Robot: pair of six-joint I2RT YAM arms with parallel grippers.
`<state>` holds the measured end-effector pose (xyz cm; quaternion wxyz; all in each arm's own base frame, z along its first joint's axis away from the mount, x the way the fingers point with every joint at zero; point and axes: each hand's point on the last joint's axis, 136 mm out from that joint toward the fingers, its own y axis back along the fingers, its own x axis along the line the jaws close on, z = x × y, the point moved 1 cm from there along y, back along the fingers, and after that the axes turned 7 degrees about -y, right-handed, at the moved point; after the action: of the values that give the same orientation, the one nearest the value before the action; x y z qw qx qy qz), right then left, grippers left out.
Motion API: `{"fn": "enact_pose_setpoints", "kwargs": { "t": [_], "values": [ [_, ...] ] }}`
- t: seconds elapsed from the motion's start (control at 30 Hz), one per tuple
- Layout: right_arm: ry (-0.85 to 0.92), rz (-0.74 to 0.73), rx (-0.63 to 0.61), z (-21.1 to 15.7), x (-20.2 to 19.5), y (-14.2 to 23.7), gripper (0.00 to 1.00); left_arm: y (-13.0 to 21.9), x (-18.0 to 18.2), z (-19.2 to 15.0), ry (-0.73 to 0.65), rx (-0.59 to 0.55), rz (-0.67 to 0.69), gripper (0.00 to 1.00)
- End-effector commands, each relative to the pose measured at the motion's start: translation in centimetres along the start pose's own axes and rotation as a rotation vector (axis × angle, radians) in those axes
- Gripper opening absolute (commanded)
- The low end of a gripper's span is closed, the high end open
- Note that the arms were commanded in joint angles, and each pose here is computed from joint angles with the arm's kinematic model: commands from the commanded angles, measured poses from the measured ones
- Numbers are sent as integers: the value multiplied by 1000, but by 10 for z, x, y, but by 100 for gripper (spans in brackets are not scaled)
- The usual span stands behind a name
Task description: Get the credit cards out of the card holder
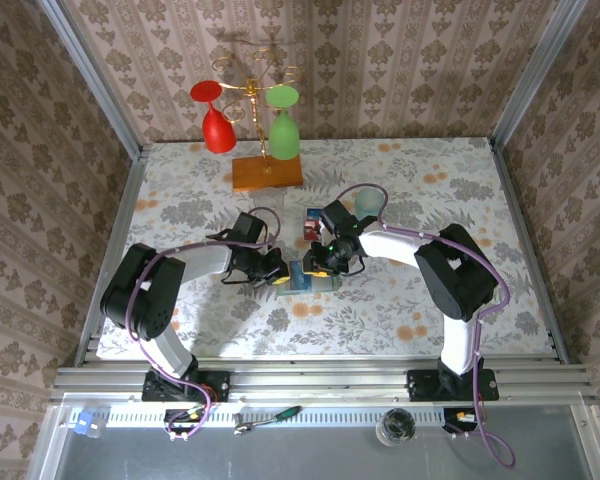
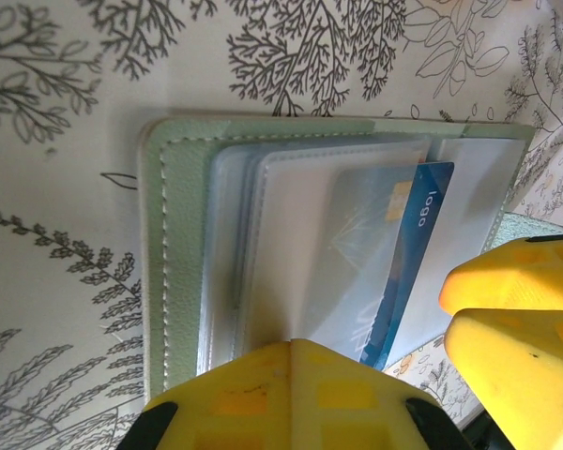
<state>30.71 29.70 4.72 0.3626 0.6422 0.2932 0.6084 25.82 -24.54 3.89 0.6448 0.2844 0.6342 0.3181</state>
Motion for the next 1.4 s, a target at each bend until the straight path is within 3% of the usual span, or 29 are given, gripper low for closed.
{"fn": "enact_pose_setpoints", "kwargs": {
  "t": [0.0,1.37],
  "values": [
    [-25,14,9,-2,-2,0,30,-2,-3,1,-29,12,7,0],
    [-54,56,61,-5,-3,-19,27,-4,7,-5,-5,31,35,0]
  ]
}}
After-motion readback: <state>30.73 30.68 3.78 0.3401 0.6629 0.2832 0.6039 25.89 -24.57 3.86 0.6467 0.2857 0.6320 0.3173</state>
